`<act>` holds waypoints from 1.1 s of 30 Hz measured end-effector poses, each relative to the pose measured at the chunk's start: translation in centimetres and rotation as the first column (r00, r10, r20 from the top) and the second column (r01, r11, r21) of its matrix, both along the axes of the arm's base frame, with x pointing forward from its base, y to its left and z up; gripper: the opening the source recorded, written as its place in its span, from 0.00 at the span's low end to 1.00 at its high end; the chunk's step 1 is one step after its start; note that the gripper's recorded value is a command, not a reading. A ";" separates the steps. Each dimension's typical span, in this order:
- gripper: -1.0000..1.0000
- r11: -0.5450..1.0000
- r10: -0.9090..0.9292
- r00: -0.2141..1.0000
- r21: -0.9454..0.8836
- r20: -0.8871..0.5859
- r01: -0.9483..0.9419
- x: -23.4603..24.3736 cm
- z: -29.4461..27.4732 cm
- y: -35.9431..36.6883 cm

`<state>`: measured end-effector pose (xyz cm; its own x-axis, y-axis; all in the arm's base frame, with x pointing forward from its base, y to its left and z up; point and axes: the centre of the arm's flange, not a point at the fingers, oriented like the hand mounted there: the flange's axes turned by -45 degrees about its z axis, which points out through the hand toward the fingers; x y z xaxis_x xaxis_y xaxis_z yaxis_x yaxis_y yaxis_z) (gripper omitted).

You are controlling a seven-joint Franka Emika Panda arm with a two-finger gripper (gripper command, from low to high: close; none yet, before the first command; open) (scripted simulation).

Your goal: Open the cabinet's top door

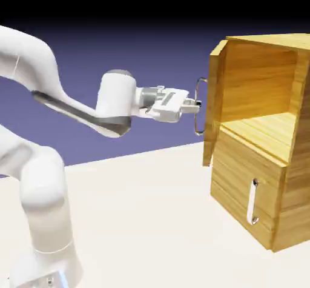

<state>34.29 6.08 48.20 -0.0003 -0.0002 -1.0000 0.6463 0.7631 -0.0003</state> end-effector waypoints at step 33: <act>0.00 0.762 -0.648 0.762 0.000 0.000 0.648 -1.0 0.0 22.1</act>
<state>33.30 28.15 48.20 0.0002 0.0000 -1.0000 0.9867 0.1623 0.0002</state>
